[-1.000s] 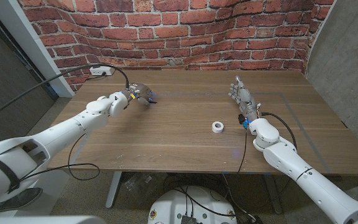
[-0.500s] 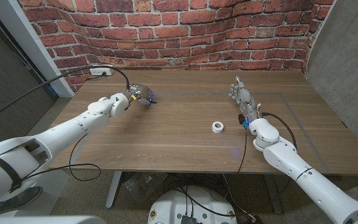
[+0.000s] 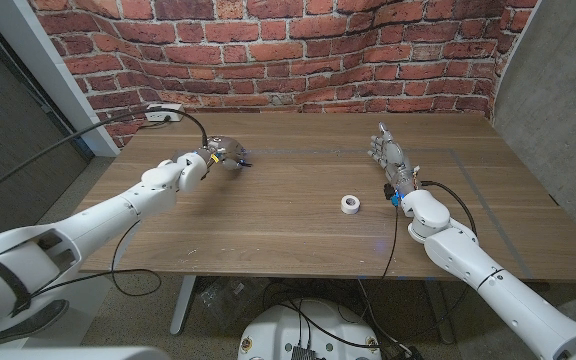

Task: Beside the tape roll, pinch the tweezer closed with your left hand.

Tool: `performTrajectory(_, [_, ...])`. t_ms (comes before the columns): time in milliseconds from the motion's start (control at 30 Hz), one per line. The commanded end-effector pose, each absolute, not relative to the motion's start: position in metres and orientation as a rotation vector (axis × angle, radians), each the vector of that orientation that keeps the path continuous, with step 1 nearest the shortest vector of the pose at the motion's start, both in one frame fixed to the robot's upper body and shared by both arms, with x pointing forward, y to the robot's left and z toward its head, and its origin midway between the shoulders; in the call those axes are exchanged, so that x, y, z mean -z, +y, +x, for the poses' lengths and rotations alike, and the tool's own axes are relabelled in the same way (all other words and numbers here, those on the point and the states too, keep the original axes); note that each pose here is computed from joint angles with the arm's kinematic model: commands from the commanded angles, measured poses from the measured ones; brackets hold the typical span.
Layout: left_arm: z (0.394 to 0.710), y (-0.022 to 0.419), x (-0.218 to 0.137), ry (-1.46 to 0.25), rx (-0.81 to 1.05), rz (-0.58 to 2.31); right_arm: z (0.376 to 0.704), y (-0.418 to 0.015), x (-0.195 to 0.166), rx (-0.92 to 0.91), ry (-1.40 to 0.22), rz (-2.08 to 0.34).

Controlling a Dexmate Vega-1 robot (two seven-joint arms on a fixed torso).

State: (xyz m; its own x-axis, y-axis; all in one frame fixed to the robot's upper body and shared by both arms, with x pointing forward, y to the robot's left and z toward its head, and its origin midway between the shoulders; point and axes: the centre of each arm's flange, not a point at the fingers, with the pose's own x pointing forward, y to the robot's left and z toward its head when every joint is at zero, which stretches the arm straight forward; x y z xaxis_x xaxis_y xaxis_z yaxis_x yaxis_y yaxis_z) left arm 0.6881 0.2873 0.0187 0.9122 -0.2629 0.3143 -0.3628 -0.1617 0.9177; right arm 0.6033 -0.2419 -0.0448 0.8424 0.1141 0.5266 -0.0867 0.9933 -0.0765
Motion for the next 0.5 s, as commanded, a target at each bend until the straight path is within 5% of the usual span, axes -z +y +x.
performTrajectory(33, [0.6916,0.2876,-0.0084,-0.478,-0.103,1.708,0.6093,-0.2384,0.0435,-0.118,-0.545,-0.063])
performTrajectory(500, [0.6993,0.2843,-0.0031,-0.473,-0.1,1.671,0.611,-0.2379,0.0435,-0.112,-0.546,-0.06])
